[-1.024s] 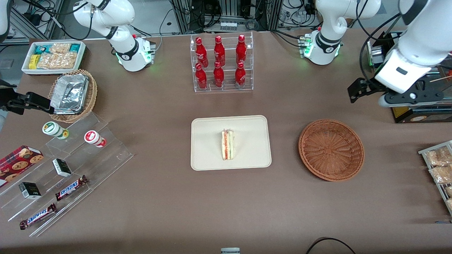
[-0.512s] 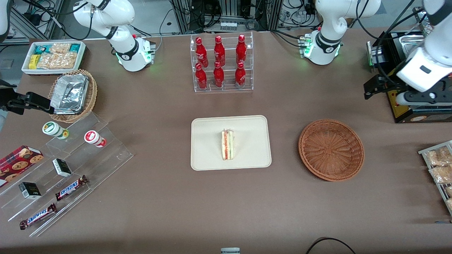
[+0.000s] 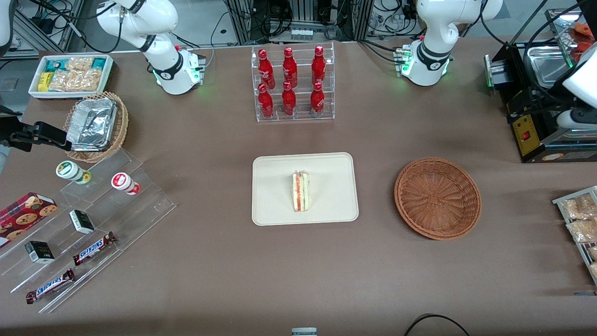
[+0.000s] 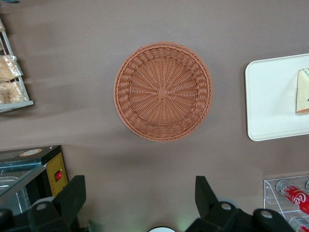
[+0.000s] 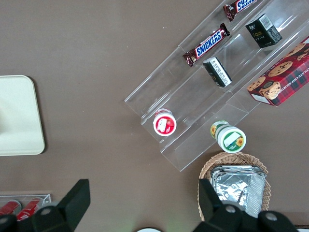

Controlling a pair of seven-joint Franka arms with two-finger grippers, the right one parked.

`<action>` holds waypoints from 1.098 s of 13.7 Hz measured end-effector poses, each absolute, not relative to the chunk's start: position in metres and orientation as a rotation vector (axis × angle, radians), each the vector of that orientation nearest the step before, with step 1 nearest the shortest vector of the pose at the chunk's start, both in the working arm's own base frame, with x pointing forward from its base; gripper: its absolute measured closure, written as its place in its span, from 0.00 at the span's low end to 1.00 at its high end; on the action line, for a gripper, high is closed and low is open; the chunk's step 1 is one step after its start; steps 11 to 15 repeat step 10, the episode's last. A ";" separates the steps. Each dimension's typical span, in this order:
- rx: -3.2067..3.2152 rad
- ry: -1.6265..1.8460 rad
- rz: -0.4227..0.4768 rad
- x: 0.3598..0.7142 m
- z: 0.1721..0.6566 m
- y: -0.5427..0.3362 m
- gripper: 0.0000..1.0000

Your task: Place sandwich from basket to tray

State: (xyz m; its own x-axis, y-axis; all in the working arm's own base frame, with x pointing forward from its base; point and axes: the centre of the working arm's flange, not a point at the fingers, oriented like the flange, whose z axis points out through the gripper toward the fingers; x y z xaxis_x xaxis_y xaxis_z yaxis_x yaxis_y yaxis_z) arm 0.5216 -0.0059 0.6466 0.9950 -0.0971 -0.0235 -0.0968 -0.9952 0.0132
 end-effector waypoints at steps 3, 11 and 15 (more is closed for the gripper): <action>3.140 -0.135 -0.027 0.521 0.652 0.001 0.00; 3.143 -0.124 -0.029 0.547 0.651 0.005 0.00; 3.143 -0.124 -0.029 0.547 0.651 0.005 0.00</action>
